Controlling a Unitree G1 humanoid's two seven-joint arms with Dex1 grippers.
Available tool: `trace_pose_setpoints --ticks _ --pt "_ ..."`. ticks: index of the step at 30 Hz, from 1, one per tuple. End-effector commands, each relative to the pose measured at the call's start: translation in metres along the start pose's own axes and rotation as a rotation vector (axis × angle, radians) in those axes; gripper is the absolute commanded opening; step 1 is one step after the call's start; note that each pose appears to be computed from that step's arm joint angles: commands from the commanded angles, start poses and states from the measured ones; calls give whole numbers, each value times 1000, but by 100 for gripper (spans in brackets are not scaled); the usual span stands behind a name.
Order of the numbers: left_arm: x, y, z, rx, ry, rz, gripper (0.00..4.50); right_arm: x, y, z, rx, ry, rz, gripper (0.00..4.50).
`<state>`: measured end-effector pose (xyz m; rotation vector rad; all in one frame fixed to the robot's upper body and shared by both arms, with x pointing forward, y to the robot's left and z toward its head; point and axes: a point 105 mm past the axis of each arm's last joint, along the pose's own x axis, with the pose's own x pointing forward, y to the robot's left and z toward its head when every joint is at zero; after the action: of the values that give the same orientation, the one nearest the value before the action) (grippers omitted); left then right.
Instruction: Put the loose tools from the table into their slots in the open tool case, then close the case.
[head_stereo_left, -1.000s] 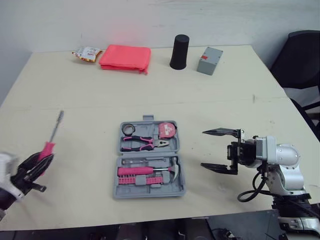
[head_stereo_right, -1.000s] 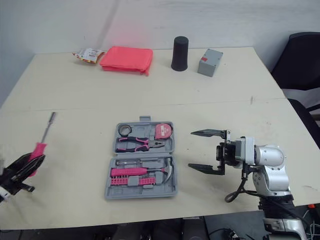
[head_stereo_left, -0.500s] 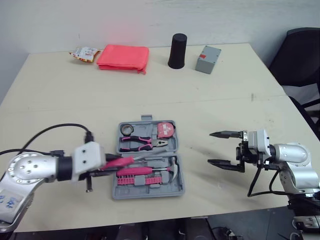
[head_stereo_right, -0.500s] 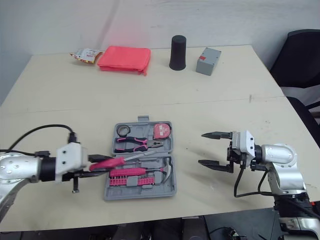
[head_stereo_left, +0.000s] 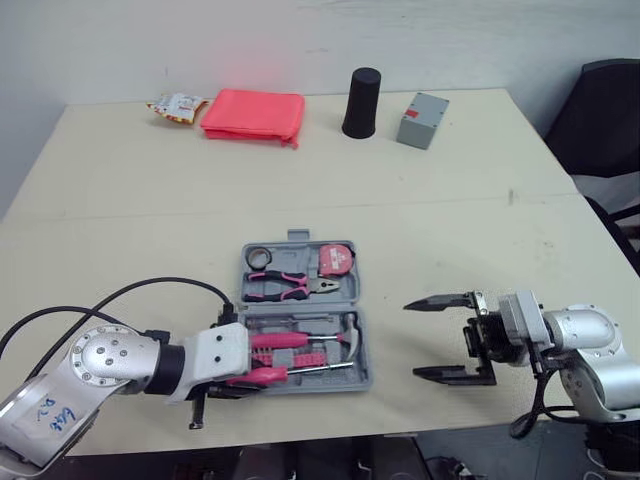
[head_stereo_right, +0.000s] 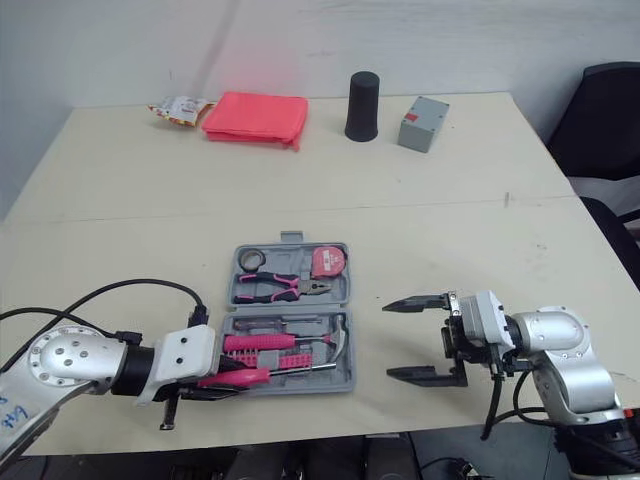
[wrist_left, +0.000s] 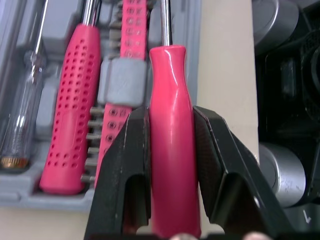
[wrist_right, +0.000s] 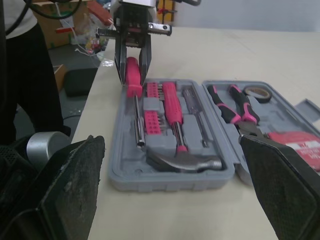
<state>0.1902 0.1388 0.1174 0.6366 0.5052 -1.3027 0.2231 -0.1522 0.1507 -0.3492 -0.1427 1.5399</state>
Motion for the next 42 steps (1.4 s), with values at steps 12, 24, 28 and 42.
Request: trace_pose_setpoints --ticks 12,24,28,42 --pt "16 4 0 60 27 -15 105 -1 2 8 -17 -1 -15 450" --pt "-1 14 37 211 -251 55 355 1 4 6 -8 -2 -35 450" --pt "-5 19 43 162 -415 119 281 2 3 5 -5 -1 -42 450" --pt "36 4 8 27 -439 66 2 -6 3 2 16 39 -49 450"
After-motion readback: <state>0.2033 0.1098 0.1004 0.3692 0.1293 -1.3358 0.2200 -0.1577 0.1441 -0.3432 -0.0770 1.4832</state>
